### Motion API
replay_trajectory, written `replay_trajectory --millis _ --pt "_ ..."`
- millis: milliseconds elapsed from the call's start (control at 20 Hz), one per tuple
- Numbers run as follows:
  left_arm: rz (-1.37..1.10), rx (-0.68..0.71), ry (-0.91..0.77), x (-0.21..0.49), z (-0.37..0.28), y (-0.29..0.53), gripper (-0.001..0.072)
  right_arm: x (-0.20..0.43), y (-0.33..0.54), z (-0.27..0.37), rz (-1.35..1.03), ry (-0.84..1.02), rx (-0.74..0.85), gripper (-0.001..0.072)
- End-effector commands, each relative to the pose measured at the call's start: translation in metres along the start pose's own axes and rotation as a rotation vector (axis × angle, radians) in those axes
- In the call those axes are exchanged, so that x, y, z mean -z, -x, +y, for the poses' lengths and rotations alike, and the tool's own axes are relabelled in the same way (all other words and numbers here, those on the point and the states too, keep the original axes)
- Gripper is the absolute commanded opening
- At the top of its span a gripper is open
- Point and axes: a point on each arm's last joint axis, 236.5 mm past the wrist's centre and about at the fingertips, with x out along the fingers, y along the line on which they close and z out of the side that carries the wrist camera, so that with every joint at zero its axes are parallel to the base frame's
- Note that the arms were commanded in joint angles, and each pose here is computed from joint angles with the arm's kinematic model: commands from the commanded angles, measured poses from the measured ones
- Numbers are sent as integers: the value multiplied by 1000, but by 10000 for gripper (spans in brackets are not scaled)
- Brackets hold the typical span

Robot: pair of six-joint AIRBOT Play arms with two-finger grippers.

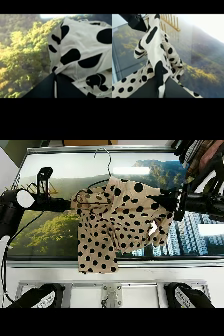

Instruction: Fold the clothes and pants, and hang the long-sleeved shirts on hangers.

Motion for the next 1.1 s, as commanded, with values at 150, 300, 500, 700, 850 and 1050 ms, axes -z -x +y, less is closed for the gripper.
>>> replay_trajectory --millis 150,300,500,700,850,1050 --pt "-96 -3 -15 -13 -5 35 12 20 2 -17 88 26 76 4" --pt "-202 -2 -32 -22 -12 76 11 29 0 -17 96 4 70 4" --pt "-313 30 -101 -22 -40 126 11 43 -15 -7 40 -91 21 4" --pt "-361 134 -184 -11 -92 153 10 58 -39 4 7 -137 10 4" --pt "-395 131 -214 -2 -110 171 10 48 -50 10 -92 -157 -7 4" --pt "-406 261 -308 26 -170 193 10 34 -61 21 -170 -170 -56 4"
